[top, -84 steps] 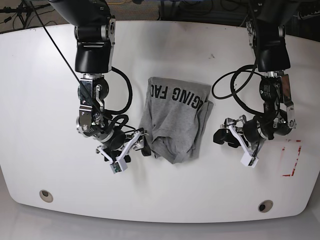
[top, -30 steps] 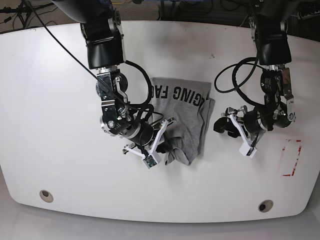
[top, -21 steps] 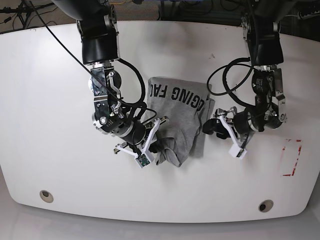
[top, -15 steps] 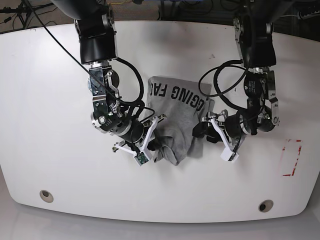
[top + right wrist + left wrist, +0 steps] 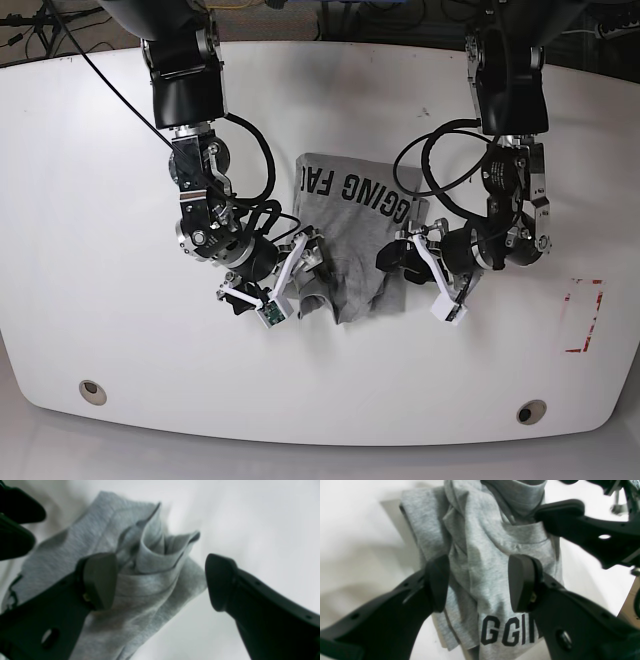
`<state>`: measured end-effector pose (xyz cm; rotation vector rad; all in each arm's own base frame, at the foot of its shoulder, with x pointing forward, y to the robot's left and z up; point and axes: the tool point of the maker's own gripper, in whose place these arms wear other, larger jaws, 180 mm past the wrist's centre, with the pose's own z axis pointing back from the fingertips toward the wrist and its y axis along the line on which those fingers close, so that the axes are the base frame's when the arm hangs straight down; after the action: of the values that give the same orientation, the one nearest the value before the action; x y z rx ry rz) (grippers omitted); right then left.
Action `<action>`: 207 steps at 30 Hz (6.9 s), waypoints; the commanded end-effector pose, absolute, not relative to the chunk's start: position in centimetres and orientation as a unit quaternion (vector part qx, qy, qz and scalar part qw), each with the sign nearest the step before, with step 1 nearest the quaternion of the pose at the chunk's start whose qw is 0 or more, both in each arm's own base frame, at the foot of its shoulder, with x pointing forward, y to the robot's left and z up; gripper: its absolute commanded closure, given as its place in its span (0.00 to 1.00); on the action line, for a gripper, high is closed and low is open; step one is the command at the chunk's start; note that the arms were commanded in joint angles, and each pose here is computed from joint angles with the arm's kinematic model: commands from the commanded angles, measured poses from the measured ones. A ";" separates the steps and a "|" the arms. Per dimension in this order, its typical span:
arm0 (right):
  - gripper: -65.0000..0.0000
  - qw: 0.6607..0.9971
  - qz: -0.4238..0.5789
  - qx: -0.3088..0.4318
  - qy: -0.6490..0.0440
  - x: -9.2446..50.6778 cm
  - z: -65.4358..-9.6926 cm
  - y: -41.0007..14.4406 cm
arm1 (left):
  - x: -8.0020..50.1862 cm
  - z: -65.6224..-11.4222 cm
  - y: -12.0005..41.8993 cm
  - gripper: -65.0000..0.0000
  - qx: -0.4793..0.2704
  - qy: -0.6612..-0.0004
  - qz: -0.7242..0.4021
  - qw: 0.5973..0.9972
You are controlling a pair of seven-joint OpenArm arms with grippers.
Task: Fold the T-shirt properly
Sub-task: 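Fold the grasped hem edge under the bundle with both grippers, then open both grippers and lift them off the grey bundle, then lower both grippers onto the bundle's lettered edge and grasp it, then tuck the grasped edge under the bundle with both grippers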
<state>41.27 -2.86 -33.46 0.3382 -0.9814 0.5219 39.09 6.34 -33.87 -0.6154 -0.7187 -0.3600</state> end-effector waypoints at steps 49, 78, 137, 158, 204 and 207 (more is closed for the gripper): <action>0.68 0.842 0.139 0.255 -0.454 42.9 -39.5 -3.1 | 45.1 -38.5 5.4 0.46 -0.298 -0.396 -0.068 0.866; 0.68 0.813 0.233 0.173 -0.505 44.1 -29.0 -4.2 | 46.5 -27.1 8.2 0.46 -0.332 -0.476 -0.127 0.805; 0.69 0.806 0.261 0.158 -0.507 42.5 -28.6 -4.0 | 46.3 -24.1 19.6 0.46 -0.260 -0.525 -0.057 0.808; 0.69 0.808 0.282 0.260 -0.446 36.0 -31.8 6.4 | 36.4 -29.8 35.8 0.46 -0.117 -0.462 0.028 0.879; 0.42 0.856 0.200 0.178 -0.443 37.9 -35.2 -4.1 | 38.4 -36.6 4.2 0.46 -0.322 -0.369 -0.125 0.863; 0.41 0.854 0.197 0.186 -0.445 37.9 -35.1 -3.5 | 38.3 -36.7 4.0 0.48 -0.324 -0.368 -0.125 0.863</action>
<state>36.71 -4.41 -37.13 0.3626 -0.8662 0.4196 37.15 4.37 -38.48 -0.6559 -0.7140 -0.2536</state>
